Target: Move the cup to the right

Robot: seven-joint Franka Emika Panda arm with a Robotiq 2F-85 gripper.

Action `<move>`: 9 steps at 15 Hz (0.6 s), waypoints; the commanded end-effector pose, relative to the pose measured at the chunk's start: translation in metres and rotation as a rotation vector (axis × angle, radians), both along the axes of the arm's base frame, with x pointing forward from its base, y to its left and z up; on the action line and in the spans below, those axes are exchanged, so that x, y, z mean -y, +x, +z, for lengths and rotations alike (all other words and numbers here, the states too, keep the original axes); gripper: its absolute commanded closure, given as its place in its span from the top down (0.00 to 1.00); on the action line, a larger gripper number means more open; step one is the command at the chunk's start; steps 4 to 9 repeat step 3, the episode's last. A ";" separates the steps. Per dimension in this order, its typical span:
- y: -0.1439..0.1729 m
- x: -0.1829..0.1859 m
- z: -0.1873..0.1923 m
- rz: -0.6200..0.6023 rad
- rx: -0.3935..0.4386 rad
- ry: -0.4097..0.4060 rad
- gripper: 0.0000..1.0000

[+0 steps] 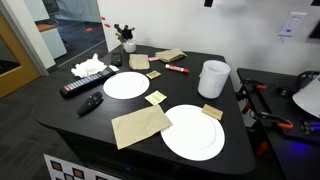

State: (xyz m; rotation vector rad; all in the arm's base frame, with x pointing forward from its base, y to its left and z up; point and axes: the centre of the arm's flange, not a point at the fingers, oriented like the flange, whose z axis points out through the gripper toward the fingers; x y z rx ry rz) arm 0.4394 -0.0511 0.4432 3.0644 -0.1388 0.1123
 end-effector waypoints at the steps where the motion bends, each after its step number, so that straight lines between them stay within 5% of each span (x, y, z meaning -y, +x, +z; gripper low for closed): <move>1: 0.000 0.000 -0.001 0.000 -0.001 0.000 1.00; 9: 0.000 0.000 -0.001 0.000 -0.002 0.000 1.00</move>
